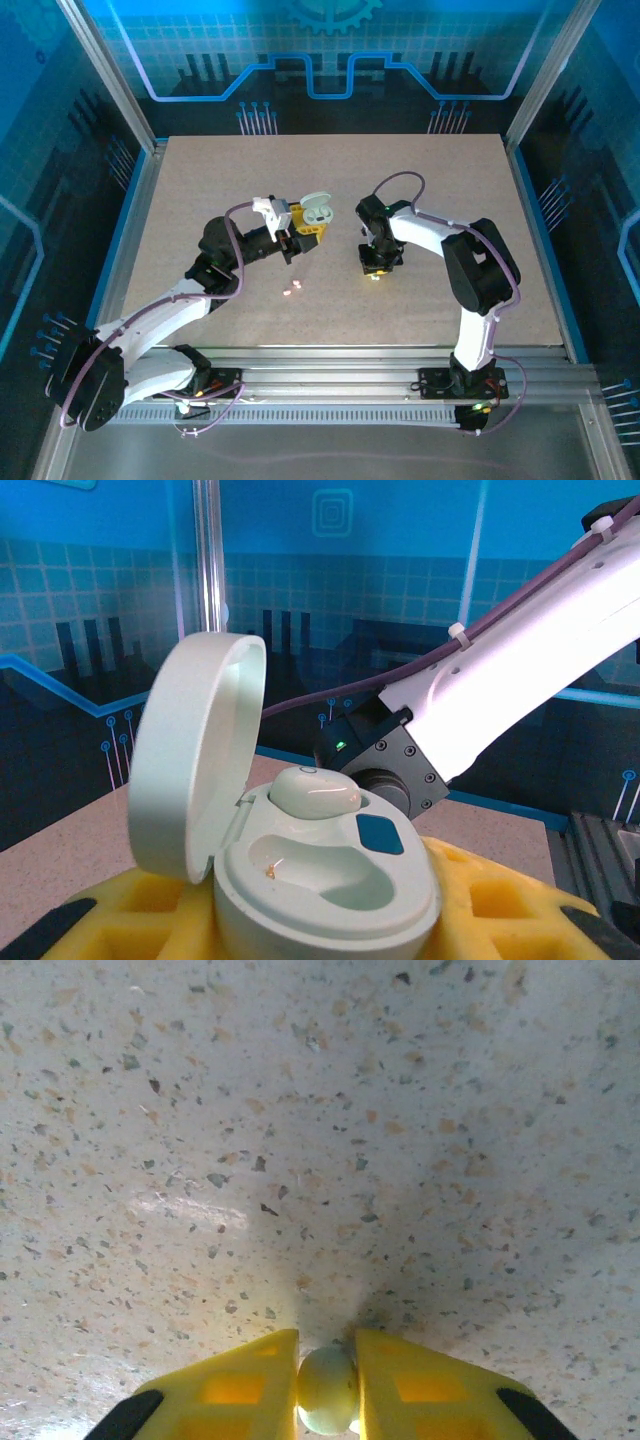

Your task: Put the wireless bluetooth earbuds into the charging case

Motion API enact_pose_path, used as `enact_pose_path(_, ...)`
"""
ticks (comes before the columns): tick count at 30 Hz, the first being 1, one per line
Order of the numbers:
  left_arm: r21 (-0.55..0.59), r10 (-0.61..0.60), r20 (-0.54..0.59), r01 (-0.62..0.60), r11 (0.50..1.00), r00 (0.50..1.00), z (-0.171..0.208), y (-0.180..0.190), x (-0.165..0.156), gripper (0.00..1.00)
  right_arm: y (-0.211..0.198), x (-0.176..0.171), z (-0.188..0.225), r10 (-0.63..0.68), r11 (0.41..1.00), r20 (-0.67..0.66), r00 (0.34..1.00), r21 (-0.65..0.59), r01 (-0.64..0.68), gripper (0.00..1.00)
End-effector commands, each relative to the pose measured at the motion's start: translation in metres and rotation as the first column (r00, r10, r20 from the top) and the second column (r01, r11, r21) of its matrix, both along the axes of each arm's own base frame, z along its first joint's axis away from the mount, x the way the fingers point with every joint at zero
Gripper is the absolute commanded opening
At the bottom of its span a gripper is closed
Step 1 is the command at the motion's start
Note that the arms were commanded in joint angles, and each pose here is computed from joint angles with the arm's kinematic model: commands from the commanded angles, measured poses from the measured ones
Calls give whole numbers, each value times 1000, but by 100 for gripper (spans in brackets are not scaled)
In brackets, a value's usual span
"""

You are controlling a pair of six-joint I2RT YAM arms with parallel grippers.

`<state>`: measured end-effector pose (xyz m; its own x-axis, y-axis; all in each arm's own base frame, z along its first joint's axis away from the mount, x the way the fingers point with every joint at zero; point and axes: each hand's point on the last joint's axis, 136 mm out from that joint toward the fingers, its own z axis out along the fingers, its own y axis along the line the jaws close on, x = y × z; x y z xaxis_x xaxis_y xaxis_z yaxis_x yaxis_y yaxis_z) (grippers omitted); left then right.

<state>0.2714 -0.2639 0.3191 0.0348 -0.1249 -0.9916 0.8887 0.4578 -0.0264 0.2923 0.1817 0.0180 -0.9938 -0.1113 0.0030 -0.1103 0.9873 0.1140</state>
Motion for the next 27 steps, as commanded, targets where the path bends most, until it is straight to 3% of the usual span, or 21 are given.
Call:
enact_pose_path(1,-7,-7,41,8,1000,999,7,-1,-5,26,-2,0,8,13,1000,0,1000,-10,-13,20)
enact_pose_path(7,-6,-5,40,5,1000,999,6,-1,-4,27,-2,0,17,17,1000,14,1000,2,-17,21)
enact_pose_path(14,-7,-12,34,12,1000,999,5,-3,-3,26,-1,1,-1,19,1000,-31,999,-3,-20,22)
enact_pose_path(22,-7,-9,32,9,1000,999,5,-2,-2,26,-3,-4,-3,40,999,-58,998,-16,-41,29)
enact_pose_path(27,-7,-10,34,10,1000,999,5,-3,-2,26,-4,-5,-2,57,998,-64,996,-28,-59,27)
